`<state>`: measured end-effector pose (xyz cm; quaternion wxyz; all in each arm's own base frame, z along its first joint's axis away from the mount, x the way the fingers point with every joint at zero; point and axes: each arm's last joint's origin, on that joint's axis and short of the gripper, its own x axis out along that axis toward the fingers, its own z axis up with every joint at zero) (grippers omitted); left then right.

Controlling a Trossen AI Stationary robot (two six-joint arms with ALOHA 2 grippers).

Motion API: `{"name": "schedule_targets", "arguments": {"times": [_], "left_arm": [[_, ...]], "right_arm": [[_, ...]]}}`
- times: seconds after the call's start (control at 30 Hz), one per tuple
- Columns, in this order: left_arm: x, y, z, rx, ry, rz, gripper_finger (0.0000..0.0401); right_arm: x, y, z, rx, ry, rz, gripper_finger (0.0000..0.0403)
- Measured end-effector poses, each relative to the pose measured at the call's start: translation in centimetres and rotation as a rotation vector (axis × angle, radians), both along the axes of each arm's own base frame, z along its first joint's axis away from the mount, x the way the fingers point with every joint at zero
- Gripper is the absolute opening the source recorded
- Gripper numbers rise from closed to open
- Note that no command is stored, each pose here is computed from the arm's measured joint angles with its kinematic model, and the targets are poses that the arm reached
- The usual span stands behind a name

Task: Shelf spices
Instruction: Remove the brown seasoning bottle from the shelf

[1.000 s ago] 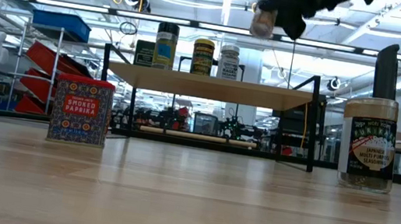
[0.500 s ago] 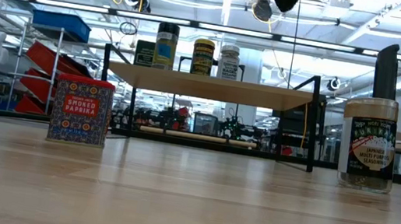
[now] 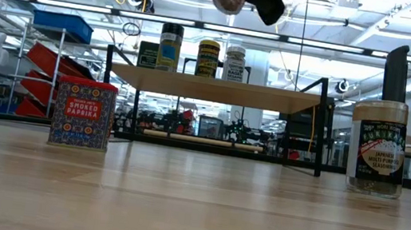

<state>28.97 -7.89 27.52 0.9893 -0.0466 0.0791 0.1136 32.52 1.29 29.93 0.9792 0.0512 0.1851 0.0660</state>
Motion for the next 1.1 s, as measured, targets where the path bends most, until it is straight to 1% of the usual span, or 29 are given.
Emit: {"name": "schedule_targets", "arguments": {"times": [0.13, 0.27, 0.47, 0.6, 0.77, 1.1], "left_arm": [[0.3, -0.1, -0.2, 0.0, 0.009, 0.0, 0.0398], [0.4, -0.1, -0.7, 0.012, 0.048, 0.002, 0.0398], [0.4, 0.3, -0.9, -0.006, 0.057, 0.023, 0.0398], [0.5, 0.6, -1.1, -0.005, 0.075, 0.032, 0.0388], [0.6, 0.8, -1.3, -0.026, 0.076, 0.037, 0.0374], [1.0, 1.1, -1.4, -0.031, 0.066, 0.047, 0.0372]], "right_arm": [[0.5, 0.0, -0.3, 0.005, -0.007, -0.001, 0.0172], [0.5, 0.1, -0.2, 0.007, -0.022, 0.0, 0.0173], [0.5, 0.3, -0.2, 0.007, -0.018, 0.006, 0.0173], [0.5, 0.3, -0.2, 0.008, -0.019, 0.007, 0.0173], [0.5, 0.4, -0.2, 0.007, -0.02, 0.009, 0.0173], [0.5, 0.4, -0.2, 0.007, -0.022, 0.011, 0.0173]]}}
